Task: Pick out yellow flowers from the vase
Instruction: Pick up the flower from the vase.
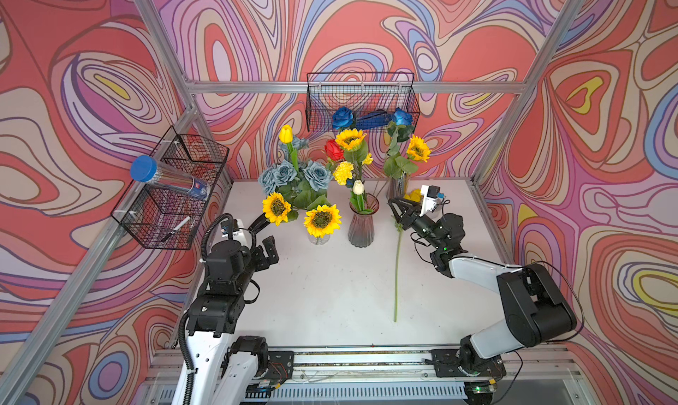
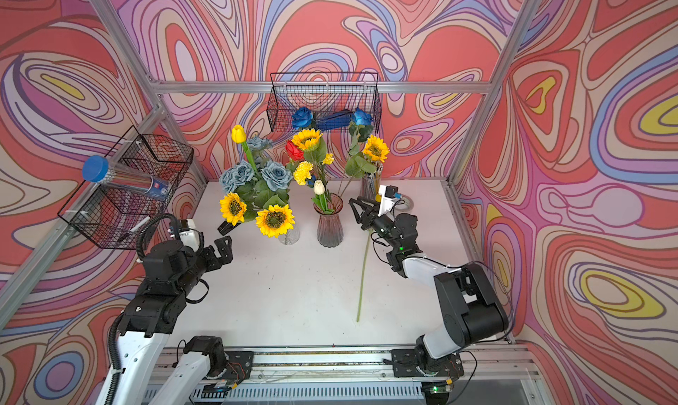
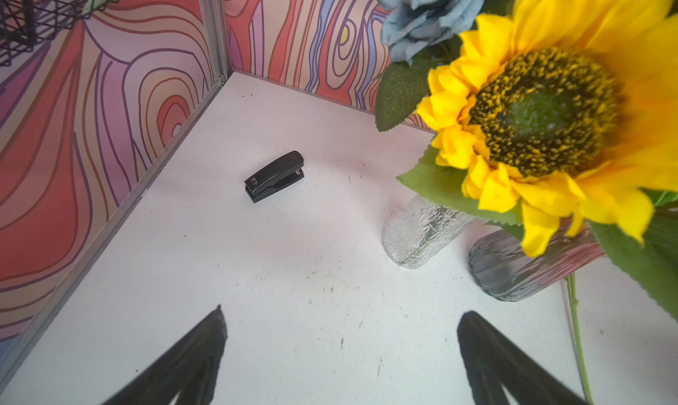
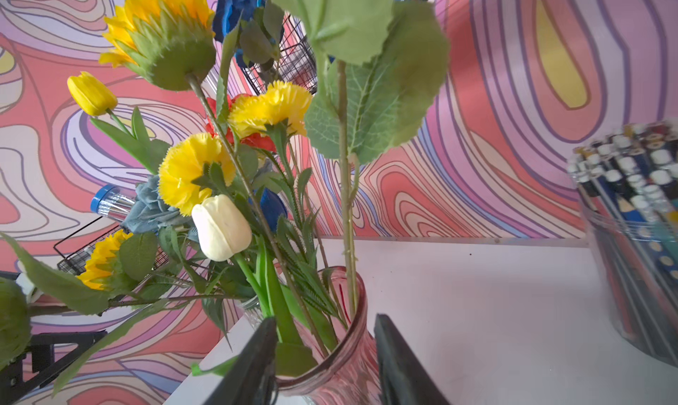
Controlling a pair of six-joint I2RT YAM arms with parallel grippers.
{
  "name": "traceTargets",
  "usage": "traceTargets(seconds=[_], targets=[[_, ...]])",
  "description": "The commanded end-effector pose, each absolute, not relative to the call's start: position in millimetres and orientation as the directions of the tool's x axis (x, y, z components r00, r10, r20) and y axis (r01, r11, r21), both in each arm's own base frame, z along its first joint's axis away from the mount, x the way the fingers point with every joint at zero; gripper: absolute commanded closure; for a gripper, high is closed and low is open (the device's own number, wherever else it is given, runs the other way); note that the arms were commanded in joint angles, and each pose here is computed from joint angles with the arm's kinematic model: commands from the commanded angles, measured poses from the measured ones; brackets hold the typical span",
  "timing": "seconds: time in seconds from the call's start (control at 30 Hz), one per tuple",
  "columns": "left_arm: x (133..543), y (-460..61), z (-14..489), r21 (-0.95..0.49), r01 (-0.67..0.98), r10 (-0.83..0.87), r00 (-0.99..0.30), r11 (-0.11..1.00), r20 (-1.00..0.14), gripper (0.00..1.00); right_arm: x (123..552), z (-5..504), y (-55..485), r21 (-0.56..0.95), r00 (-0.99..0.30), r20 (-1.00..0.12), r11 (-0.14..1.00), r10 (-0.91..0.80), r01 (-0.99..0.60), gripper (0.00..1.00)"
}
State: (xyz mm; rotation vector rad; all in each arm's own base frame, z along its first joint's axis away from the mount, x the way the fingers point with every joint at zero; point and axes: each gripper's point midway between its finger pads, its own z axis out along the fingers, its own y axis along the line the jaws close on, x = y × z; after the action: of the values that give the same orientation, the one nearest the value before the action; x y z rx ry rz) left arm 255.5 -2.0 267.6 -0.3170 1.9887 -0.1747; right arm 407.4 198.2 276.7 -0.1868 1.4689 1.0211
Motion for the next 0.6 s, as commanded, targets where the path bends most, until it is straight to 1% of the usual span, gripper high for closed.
traceTargets(seconds=[0.0,0.17,0.27,0.57], targets=[[248.7,-3.3,278.5,-0.285,-0.131,-0.314,-0.378,0.949,-0.871,0.00,409.5,303.8,207.4,0.408,-0.141,-0.879,0.568,0.455,-0.715,0.54],[249.9,-7.7,278.8,-0.295,-0.110,-0.314,-0.389,0.949,-0.866,0.00,422.9,305.4,212.1,0.400,-0.135,-0.885,0.579,0.446,-0.710,0.55],[250.5,-8.8,278.8,-0.297,-0.106,-0.314,-0.392,0.949,-0.864,0.00,428.3,303.2,218.6,0.400,-0.143,-0.887,0.574,0.440,-0.715,0.57],[250.7,-9.2,278.5,-0.298,-0.104,-0.314,-0.394,0.949,-0.864,0.00,447.6,299.9,227.1,0.392,-0.135,-0.890,0.584,0.435,-0.711,0.58]])
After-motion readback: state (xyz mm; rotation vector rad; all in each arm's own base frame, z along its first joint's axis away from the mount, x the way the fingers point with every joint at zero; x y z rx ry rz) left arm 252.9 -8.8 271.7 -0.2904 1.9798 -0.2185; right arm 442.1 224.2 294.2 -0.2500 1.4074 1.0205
